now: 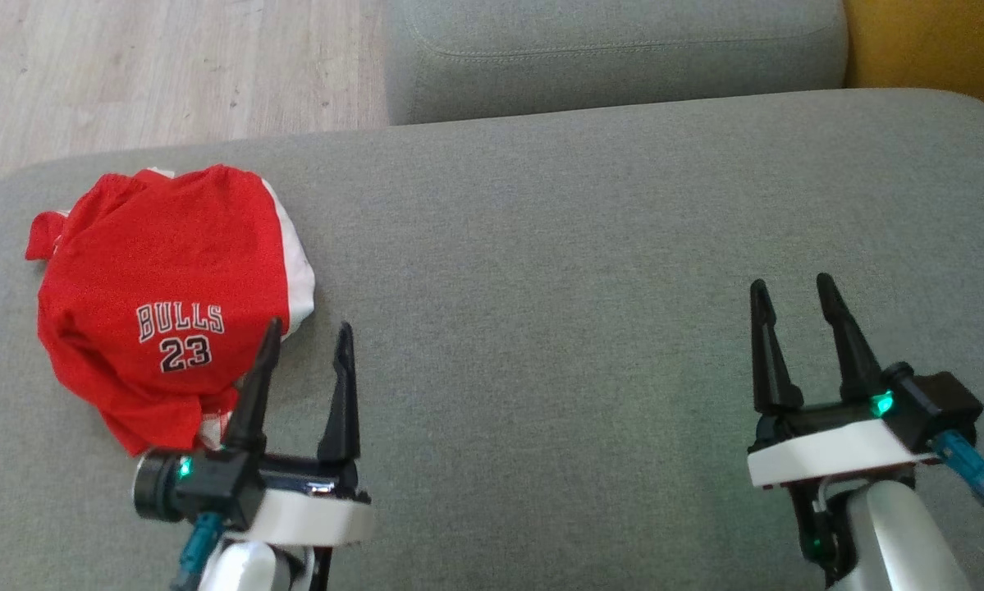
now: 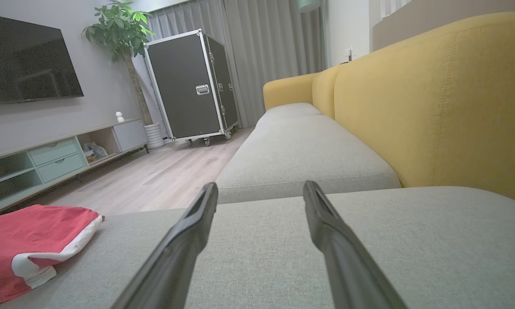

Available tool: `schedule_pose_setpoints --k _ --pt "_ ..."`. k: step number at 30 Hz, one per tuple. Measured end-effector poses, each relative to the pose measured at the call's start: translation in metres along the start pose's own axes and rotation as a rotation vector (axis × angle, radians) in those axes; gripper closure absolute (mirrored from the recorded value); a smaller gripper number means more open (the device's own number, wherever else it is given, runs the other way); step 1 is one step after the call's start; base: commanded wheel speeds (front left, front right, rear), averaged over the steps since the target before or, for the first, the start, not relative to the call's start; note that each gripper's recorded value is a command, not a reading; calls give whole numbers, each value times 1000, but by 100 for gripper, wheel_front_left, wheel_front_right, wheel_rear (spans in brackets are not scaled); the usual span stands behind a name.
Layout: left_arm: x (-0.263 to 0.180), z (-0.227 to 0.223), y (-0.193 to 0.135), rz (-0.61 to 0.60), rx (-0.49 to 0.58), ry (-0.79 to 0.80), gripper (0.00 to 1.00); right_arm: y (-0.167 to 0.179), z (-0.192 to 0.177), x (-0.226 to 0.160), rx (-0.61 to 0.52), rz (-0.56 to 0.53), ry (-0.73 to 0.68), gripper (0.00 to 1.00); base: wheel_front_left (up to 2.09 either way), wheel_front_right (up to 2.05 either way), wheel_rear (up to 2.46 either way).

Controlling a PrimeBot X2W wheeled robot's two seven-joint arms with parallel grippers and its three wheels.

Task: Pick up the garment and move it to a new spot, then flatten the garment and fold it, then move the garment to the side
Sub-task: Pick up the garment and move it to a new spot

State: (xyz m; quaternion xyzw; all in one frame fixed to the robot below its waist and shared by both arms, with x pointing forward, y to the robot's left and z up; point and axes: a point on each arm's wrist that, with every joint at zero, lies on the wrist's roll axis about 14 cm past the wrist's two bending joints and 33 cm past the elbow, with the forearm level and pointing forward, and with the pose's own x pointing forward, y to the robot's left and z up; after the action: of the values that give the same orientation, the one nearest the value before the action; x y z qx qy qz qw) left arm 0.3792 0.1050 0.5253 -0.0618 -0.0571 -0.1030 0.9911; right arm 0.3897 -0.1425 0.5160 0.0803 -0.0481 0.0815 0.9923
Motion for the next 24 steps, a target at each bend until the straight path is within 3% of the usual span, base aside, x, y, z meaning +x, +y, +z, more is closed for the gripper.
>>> schedule_pose_setpoints --k 7,17,24 --pt "-8 -29 -4 -40 5 88 0 2 -13 -5 29 -2 37 0 0 0 0" --pt "-10 -30 3 -17 4 91 0 5 -15 -6 31 7 44 0 0 0 0" --pt "-15 -27 20 37 8 84 0 26 -21 -2 46 68 63 0 0 0 0"
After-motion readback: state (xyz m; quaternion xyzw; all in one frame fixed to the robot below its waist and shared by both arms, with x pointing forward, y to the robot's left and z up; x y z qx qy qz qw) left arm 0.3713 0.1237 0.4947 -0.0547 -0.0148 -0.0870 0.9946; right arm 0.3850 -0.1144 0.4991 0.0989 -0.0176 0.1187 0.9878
